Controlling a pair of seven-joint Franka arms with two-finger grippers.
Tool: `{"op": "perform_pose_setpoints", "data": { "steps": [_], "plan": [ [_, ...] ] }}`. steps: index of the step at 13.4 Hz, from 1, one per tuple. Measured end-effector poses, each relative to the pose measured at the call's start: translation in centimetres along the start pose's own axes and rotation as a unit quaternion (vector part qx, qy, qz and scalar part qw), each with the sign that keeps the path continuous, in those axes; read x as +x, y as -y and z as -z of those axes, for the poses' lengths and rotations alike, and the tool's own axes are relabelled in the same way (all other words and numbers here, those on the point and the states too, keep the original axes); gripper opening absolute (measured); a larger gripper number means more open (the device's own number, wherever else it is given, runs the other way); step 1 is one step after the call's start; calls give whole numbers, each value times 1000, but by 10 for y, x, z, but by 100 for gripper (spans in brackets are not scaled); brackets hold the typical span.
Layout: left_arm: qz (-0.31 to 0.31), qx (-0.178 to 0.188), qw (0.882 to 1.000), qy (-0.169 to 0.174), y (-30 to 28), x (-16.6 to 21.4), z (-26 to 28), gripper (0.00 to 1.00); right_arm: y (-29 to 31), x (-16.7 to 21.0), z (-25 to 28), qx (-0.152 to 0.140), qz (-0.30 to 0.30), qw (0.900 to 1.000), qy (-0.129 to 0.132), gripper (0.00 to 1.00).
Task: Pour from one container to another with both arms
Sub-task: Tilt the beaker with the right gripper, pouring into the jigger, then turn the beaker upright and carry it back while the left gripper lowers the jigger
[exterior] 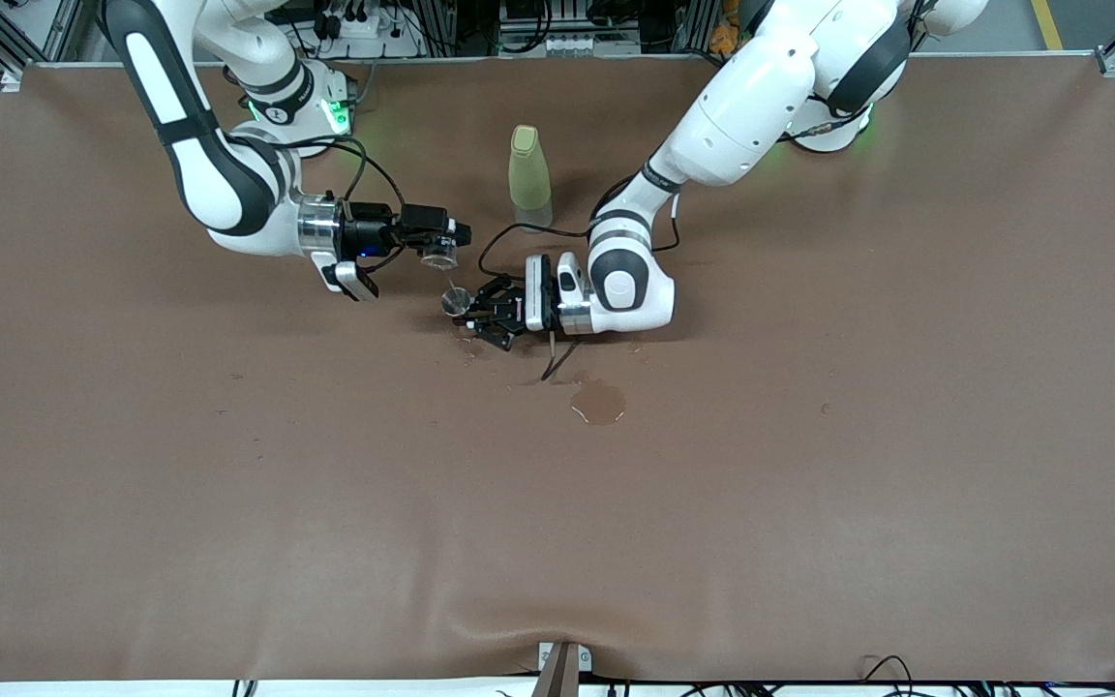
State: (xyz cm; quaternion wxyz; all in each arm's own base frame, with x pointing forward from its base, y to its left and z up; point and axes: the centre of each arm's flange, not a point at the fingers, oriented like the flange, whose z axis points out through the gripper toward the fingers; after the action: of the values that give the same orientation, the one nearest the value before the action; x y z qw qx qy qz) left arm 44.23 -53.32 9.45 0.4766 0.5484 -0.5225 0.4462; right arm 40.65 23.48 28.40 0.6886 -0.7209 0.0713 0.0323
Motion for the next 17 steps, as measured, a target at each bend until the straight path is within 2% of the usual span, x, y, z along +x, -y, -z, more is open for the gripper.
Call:
{"op": "perform_pose_setpoints", "data": {
  "steps": [7,10,12,14,15,17],
  "plan": [
    [1,3,1000,-1,3,0,3,21,4,3,-1,8,-43,999,-8,16],
    [1,3,1000,-1,3,0,3,21,8,6,-2,11,-29,999,-8,16],
    [1,3,1000,-2,4,1,3,21,12,8,-3,11,26,1000,-7,16],
    [1,3,1000,-2,4,1,3,21,14,8,-4,0,99,995,8,16],
    [1,3,1000,-2,4,1,3,21,16,10,-3,-9,146,989,22,16],
    [1,6,1000,-2,7,1,5,21,23,21,9,-35,255,965,50,16]
  ]
}}
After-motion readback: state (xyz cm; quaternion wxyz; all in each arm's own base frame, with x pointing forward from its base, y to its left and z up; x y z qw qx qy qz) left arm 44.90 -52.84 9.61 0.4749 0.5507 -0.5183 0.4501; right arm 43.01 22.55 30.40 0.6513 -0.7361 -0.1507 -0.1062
